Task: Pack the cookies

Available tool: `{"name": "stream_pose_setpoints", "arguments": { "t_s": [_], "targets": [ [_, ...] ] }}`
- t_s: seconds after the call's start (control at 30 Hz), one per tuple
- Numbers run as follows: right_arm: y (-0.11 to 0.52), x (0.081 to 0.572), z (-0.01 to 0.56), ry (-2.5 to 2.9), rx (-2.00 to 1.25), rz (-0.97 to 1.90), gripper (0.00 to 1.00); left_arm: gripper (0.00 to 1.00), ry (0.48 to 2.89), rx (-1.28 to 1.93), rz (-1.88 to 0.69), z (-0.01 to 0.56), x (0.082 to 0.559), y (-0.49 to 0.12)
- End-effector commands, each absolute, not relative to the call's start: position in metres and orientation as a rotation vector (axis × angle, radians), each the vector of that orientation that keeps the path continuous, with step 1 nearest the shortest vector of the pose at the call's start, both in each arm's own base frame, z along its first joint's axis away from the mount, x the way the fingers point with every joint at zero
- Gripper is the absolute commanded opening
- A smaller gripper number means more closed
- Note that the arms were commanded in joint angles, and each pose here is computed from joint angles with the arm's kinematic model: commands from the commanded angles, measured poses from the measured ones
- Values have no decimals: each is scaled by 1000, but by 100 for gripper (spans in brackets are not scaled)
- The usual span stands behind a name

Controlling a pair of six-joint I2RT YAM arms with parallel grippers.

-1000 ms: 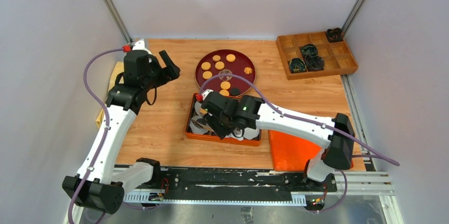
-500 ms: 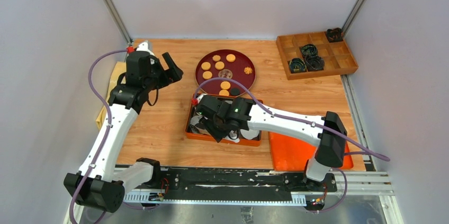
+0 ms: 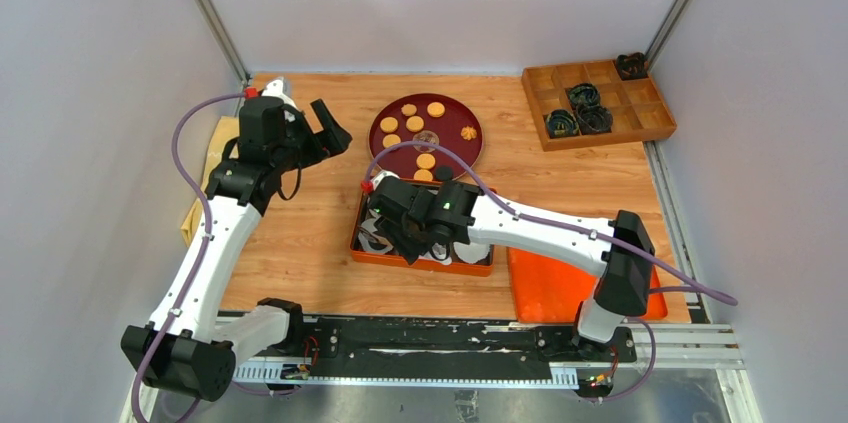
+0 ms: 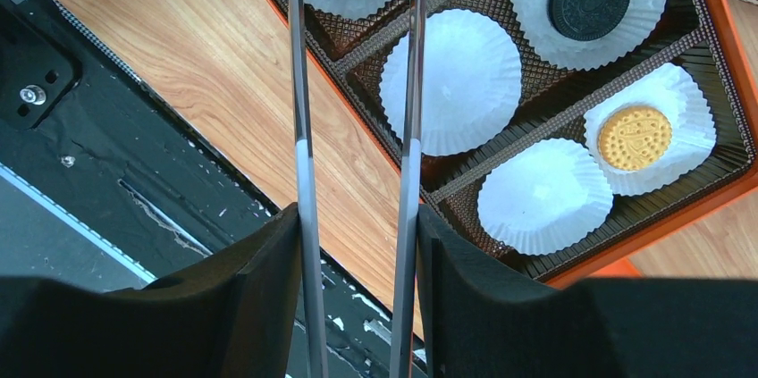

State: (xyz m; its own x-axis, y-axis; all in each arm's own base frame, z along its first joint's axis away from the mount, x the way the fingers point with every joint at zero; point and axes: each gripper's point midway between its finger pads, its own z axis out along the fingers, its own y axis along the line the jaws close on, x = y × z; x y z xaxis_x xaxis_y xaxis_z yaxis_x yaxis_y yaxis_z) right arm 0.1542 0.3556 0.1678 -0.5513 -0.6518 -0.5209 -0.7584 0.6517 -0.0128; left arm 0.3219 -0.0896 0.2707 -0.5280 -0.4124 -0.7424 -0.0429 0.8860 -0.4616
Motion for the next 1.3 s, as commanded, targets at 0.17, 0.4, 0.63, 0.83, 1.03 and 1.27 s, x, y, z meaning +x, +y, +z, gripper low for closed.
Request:
{"name": "stream_pose_setpoints", "arguments": {
  "t_s": [0.17,0.4,0.63,0.83,1.03,1.27],
  "targets": [
    [357,169,200,2294,-1043,249,49,99,2069,-281,-515,276,321,-93],
    [345,212,233,2187,-928,122,49,99,2049,-288,-524,281,322,-94],
    [337,277,215,2240,-828,27,49,99,2020,-323,-464,291,324,-83],
    [338,328,185,2293,-786,-22,49,99,1963,-304,-449,323,327,-80],
    [343,353,165,2323,-785,-25,49,99,1986,-297,-460,317,329,-83],
    [348,368,145,2376,-774,41,50,99,1999,-302,-459,309,330,-83]
  ]
}}
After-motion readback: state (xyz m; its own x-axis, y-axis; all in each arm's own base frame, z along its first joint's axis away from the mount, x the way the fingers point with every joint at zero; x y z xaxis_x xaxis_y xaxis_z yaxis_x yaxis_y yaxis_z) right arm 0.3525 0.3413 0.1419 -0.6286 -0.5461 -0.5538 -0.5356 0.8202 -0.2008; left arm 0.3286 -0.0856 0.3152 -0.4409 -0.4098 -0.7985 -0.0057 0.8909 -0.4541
